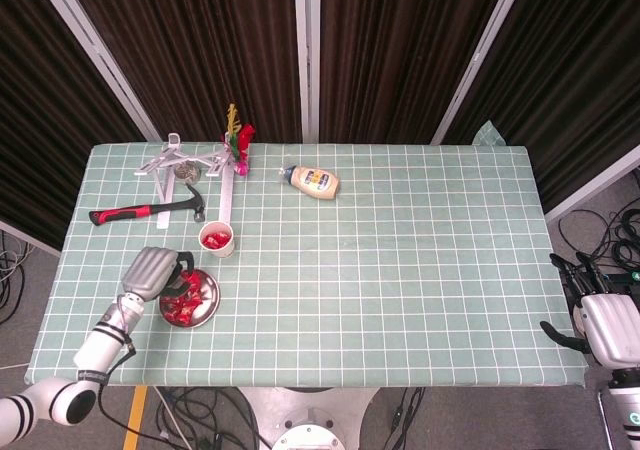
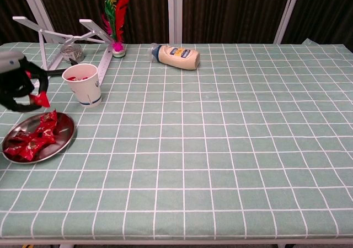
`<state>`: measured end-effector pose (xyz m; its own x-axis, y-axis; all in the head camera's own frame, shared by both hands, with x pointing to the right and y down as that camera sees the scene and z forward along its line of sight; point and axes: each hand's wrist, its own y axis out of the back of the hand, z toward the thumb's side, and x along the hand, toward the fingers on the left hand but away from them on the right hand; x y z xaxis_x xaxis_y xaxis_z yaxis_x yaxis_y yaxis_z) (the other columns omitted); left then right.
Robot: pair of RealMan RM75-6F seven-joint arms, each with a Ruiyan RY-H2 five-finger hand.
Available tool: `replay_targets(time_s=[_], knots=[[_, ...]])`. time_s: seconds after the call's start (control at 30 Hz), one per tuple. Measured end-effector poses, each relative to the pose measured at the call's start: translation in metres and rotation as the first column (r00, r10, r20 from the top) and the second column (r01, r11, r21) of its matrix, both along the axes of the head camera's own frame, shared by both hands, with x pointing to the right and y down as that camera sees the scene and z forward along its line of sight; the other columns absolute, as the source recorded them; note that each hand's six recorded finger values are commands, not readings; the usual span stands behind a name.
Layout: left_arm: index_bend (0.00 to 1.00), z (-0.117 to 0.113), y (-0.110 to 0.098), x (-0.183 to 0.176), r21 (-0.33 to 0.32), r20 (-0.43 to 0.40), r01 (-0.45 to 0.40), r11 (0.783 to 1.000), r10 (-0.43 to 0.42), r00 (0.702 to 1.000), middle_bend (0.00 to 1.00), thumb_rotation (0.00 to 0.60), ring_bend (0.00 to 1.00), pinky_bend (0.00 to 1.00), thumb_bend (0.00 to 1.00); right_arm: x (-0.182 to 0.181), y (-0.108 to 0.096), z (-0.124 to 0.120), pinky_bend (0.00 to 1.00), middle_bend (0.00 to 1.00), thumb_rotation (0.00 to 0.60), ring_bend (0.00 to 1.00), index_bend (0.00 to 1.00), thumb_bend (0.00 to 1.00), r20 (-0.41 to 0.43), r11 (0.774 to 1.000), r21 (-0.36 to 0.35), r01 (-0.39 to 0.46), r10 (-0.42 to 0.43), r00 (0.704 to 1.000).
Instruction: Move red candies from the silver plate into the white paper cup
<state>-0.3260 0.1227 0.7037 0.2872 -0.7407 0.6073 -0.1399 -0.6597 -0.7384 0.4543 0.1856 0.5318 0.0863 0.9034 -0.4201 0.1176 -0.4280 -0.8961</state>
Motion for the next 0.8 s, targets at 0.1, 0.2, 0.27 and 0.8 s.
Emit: replay_targets(time_s=[0.1,0.2,0.27,0.8], knots=[[0.67,-0.013,-0.027,0.009,0.052,-0.023,0.006,0.999,-0.005,1.0,0.99,0.6,0.99,1.0,0.39,0.001,0.0,0.0,0.24,0.17,0.6,0.03,0.08,0.1,0.0,1.0,0.0,-0.002,0.002,1.0],[0.66,-0.017,-0.048,0.02,0.07,-0.035,0.004,0.998,-0.001,0.999,0.99,0.6,0.99,1.0,0.39,0.001,0.0,0.0,0.24,0.17,0.6,0.03,0.08,0.1,-0.001,1.0,-0.001,-0.003,0.003,1.0],[0.65,-0.016,-0.058,0.026,0.063,-0.027,-0.005,0.998,0.007,1.0,0.98,0.6,0.99,1.0,0.39,0.001,0.0,0.001,0.24,0.17,0.6,0.03,0.08,0.1,0.0,1.0,-0.002,-0.004,0.004,1.0],[0.52,0.018,-0.084,0.053,-0.007,0.061,-0.054,0.999,0.054,0.997,0.96,0.6,0.99,1.0,0.39,0.009,0.001,0.0,0.24,0.17,0.6,0.03,0.08,0.1,-0.01,1.0,-0.001,-0.027,0.027,1.0]])
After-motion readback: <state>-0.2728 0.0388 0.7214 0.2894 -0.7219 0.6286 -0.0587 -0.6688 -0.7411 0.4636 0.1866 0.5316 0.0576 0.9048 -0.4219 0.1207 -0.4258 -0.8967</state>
